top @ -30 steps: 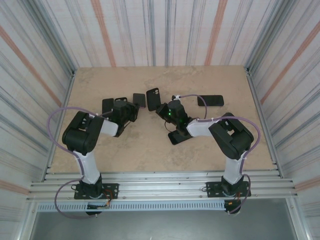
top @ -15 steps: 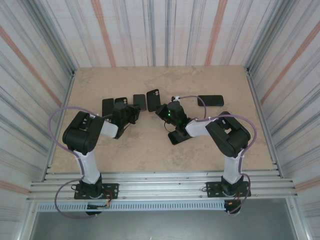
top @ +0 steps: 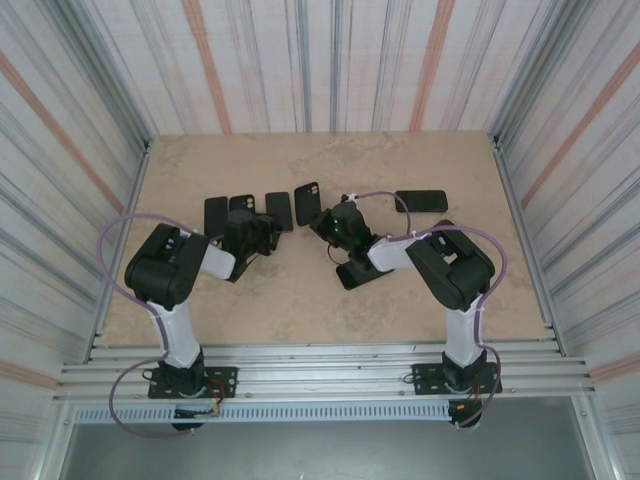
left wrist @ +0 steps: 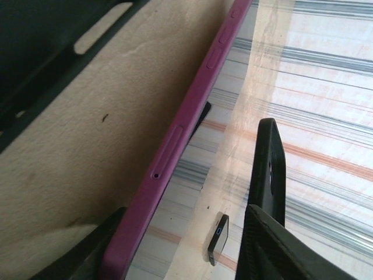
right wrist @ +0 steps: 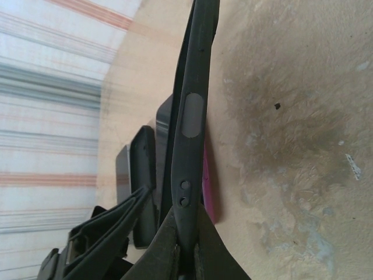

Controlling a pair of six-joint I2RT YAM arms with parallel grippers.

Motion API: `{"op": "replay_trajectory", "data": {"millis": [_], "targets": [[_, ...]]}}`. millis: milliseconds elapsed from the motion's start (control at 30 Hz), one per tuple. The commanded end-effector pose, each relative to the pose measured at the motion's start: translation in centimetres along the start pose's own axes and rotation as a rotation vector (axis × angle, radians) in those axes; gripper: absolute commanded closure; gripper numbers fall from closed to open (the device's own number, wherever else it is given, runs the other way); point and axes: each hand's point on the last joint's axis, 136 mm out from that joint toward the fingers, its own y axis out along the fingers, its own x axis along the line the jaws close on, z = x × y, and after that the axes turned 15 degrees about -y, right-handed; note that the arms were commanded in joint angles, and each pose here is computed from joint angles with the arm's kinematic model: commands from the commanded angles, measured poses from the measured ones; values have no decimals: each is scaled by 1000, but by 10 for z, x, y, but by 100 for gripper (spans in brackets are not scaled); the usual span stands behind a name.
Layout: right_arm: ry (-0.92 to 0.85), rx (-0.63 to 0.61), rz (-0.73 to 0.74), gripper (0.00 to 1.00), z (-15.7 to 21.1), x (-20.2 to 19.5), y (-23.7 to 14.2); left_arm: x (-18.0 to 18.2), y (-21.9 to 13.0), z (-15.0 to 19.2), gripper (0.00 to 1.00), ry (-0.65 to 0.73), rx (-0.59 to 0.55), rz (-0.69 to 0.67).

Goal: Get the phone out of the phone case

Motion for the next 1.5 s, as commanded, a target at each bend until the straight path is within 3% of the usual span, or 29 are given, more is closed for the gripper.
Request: {"op": "replay_trajectory", "data": {"millis": [0, 167, 667, 1000, 1467], "targets": [[-18, -1, 44, 100, 0, -7, 8, 0, -9, 0, 42, 8, 5, -32], [-72, 8, 62, 100, 4, -11, 16, -3, -18, -3, 35, 11, -10, -76], [-77, 57, 83, 99, 30, -18, 30, -6, -25, -11, 32, 13, -8, -118], [-110, 71, 95, 76, 33, -19, 24, -12, -29, -13, 31, 34, -7, -123], [-268, 124, 159, 68, 29, -18, 11, -28, -34, -8, 30, 87, 2, -116]]}}
